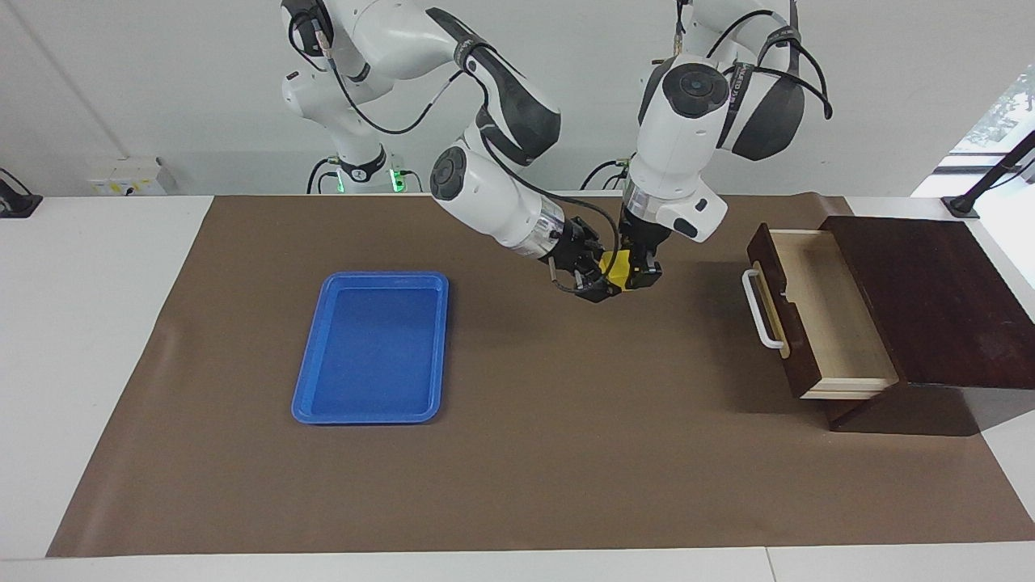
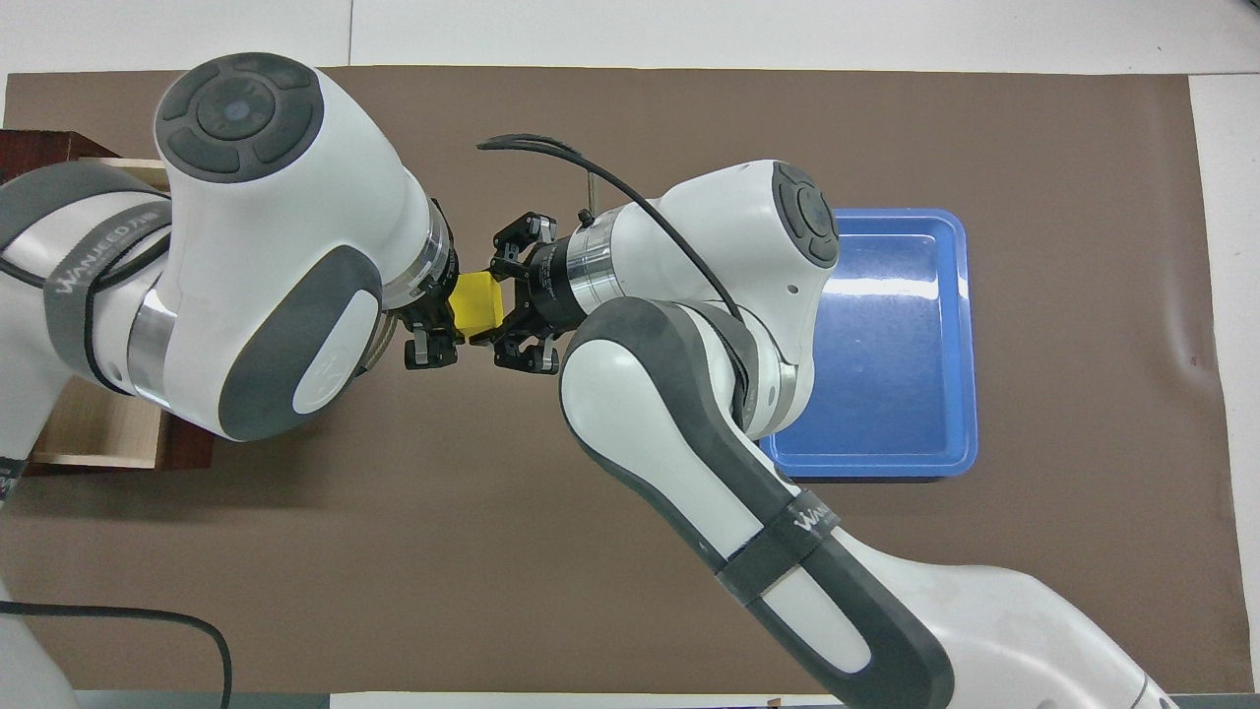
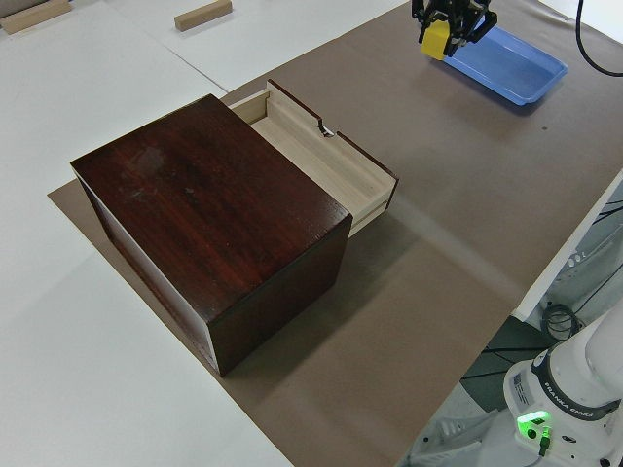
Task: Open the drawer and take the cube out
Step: 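Close the right gripper on the yellow cube held by the left gripper, then carry the cube over the tray with the right gripper while the left gripper withdraws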
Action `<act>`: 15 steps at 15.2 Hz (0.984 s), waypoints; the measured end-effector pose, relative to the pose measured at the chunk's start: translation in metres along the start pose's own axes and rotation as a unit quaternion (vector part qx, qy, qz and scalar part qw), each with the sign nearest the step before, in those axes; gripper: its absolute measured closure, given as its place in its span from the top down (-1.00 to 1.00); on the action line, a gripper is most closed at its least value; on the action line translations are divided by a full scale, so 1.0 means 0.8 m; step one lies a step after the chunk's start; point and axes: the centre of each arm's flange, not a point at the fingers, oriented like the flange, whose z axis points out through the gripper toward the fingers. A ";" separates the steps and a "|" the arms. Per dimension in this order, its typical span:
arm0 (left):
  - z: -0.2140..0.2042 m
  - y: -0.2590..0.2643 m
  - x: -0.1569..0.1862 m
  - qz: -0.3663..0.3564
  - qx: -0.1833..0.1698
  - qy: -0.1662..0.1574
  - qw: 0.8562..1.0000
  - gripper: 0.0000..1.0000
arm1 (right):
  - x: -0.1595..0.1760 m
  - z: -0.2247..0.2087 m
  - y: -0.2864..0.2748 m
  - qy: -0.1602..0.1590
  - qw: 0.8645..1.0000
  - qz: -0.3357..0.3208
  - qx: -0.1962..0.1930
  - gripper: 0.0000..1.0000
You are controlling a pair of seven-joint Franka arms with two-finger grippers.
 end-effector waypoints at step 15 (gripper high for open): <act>-0.003 0.003 0.000 -0.002 -0.008 -0.004 1.000 0.59 | -0.001 -0.002 -0.001 -0.001 1.000 0.001 0.001 0.13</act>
